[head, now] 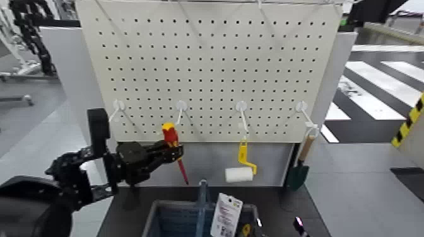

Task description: Put the red screwdriver into the crate.

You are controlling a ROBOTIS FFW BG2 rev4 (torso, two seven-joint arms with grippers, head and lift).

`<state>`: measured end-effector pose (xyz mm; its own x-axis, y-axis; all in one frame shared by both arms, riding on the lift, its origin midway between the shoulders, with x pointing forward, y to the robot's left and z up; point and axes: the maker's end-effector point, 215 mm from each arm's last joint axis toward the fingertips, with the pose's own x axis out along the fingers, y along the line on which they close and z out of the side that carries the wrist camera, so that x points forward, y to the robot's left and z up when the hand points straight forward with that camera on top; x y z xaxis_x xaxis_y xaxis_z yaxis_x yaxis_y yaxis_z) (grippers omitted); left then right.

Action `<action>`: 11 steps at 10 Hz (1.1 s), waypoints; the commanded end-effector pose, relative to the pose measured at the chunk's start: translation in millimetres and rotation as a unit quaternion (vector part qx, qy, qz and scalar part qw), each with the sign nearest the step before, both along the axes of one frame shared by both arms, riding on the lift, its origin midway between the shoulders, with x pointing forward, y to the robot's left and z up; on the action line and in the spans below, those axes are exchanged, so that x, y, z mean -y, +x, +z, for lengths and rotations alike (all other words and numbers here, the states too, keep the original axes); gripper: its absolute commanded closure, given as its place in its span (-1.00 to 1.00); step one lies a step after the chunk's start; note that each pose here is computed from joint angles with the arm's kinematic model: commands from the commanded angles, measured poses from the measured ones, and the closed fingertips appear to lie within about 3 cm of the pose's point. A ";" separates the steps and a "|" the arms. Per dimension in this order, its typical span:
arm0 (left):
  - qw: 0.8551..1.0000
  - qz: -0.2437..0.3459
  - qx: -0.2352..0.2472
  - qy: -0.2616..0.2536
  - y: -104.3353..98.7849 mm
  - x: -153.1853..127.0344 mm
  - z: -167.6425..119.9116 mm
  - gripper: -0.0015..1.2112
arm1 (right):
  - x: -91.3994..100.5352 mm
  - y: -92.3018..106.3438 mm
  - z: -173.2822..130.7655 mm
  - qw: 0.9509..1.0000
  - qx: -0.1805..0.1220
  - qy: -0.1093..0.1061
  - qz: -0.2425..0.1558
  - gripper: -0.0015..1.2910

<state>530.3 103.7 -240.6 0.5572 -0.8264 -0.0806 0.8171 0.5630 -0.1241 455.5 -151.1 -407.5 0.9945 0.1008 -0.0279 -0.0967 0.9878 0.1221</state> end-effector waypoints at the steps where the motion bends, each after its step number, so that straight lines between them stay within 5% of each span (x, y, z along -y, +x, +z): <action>1: 1.000 -0.011 -0.027 -0.009 -13.0 2.0 -6.1 0.97 | 0.2 -0.2 -0.8 1.000 -0.001 0.000 0.000 -0.75; 6: 0.993 -0.013 -0.109 -0.052 -41.1 -3.3 -50.9 0.97 | 0.5 0.8 -0.2 1.000 0.002 0.001 0.000 -0.75; 11: 0.970 -0.027 -0.214 -0.108 -69.2 20.9 -146.5 0.97 | -0.1 0.8 -0.8 1.000 0.001 0.002 0.001 -0.75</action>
